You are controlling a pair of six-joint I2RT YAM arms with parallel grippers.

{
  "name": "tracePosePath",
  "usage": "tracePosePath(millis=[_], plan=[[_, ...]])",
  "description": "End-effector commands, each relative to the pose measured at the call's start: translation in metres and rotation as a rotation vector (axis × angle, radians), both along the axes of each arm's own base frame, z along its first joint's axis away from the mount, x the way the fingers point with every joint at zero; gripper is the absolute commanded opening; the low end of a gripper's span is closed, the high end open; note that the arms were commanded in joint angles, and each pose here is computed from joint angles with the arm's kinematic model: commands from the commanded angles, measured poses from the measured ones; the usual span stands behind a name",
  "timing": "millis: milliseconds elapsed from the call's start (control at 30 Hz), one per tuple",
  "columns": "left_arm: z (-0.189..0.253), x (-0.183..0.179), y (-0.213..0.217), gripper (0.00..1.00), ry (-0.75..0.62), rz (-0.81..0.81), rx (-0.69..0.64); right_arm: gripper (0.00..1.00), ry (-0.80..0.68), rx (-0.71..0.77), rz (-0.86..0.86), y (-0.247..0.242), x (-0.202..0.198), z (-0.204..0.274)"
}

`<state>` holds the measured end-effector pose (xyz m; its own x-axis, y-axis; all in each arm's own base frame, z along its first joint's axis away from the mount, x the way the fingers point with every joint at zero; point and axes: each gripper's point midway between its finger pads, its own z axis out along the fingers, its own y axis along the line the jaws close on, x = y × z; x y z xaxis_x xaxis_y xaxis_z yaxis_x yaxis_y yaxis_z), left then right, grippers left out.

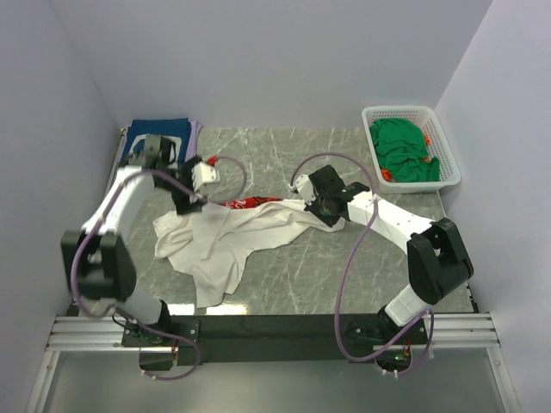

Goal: Fold and stack the t-shirts
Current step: Flatten the tshirt out

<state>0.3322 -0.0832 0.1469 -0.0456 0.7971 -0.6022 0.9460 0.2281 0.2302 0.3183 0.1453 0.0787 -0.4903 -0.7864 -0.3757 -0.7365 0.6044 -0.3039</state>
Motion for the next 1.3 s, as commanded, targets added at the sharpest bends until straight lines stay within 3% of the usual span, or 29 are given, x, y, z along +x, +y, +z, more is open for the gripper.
tracePosePath(millis=[0, 67, 167, 500, 900, 1000, 1267], plan=[[0.019, 0.027, -0.018, 0.95, 0.016, -0.221, -0.034, 0.0, 0.053, 0.05, 0.018, 0.01, -0.006, 0.004], [0.03, 0.046, -0.027, 0.93, -0.01, -0.273, -0.037, 0.0, 0.07, 0.063, 0.013, 0.012, -0.008, 0.002], [0.011, 0.056, -0.04, 0.91, 0.012, -0.352, -0.008, 0.0, 0.081, 0.07, 0.006, 0.013, -0.009, 0.0], [-0.05, 0.037, -0.068, 0.87, 0.086, -0.564, 0.075, 0.0, 0.102, 0.073, -0.016, 0.008, -0.012, -0.004], [-0.085, 0.025, -0.071, 0.7, 0.138, -0.635, 0.142, 0.0, 0.126, 0.06, -0.042, -0.001, -0.014, -0.013], [-0.09, 0.02, -0.074, 0.62, 0.148, -0.653, 0.149, 0.0, 0.128, 0.057, -0.047, -0.004, -0.014, -0.013], [-0.072, 0.025, -0.074, 0.24, 0.097, -0.604, 0.112, 0.0, 0.134, 0.052, -0.051, -0.007, -0.013, -0.014]])
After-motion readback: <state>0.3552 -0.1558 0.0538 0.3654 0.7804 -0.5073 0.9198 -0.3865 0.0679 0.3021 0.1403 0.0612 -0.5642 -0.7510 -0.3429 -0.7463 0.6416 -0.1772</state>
